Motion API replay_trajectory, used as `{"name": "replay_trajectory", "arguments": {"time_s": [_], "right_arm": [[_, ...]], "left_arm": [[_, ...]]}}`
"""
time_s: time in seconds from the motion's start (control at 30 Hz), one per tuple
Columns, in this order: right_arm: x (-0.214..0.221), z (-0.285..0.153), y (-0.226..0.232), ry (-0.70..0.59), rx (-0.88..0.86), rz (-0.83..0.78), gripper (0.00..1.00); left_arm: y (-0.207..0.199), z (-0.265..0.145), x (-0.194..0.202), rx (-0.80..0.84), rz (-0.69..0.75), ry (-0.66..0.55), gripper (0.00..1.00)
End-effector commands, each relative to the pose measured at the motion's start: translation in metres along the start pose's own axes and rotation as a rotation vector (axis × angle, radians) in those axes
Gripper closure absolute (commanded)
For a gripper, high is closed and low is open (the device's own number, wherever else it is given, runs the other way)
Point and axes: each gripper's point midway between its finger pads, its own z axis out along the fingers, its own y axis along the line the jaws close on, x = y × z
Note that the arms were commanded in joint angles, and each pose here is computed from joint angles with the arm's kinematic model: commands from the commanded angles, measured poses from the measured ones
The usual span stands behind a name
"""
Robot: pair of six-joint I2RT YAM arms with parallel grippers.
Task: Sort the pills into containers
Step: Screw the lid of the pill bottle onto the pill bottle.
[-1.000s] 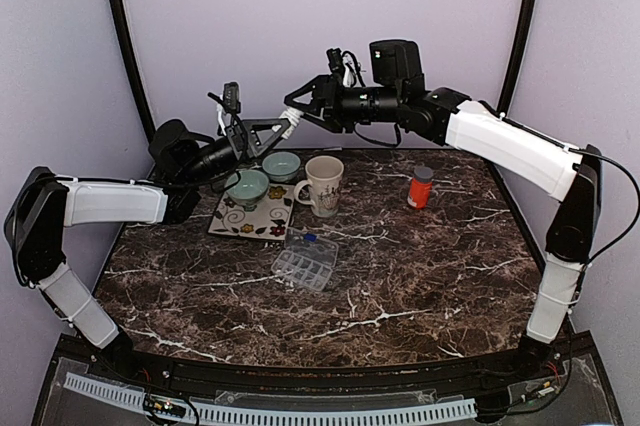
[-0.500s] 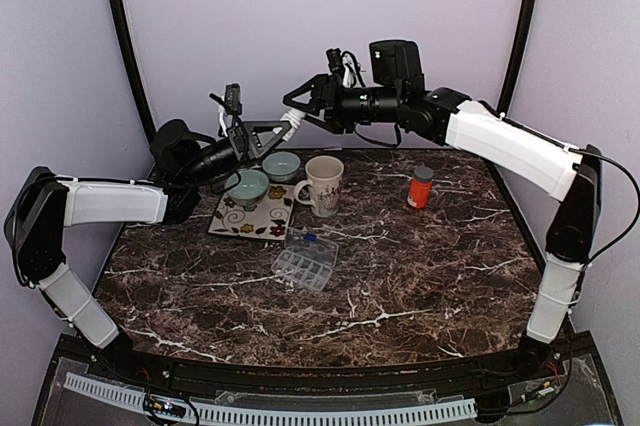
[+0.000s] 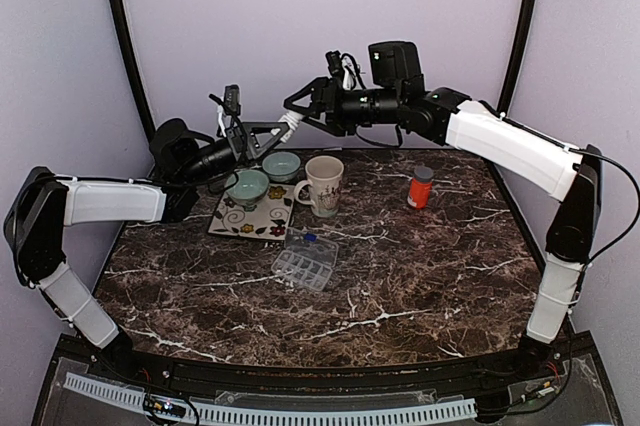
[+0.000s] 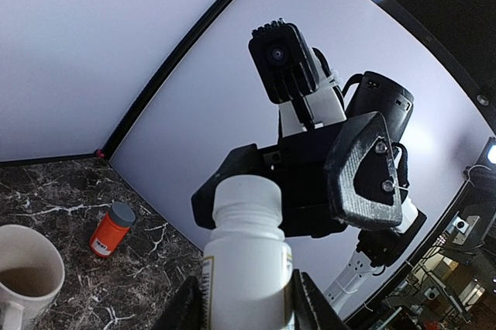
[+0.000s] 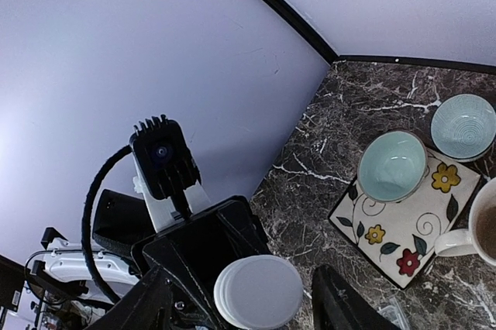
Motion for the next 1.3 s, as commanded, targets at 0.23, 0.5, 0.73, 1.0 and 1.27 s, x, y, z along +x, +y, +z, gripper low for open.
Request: {"name": "replay_trajectory", "arguments": {"time_s": [0.23,0.5,0.73,1.0,1.27], "right_arm": [[-0.014,-0.028,0.014,-0.043,-0.007,-0.06,0.36],[-0.012,-0.039,0.018,-0.027,-0.004,-0.09,0.36],[-0.003,-0.052,0.02,0.037,0.0,-0.14,0.39],[0.009,-0.068,0.022,0.071,0.007,-0.184,0.4],[0.017,-0.073,0.027,0.099,-0.023,-0.187,0.4]], "left_arm": [[-0.021,-0.008,-0.014,0.061,0.029,0.01,0.81],[-0.028,-0.012,-0.009,0.115,0.021,0.058,0.81],[-0.035,-0.016,-0.005,0.192,-0.007,0.11,0.81],[-0.04,-0.018,-0.003,0.246,-0.024,0.162,0.81],[-0.043,-0.021,0.004,0.288,-0.058,0.221,0.81]]}}
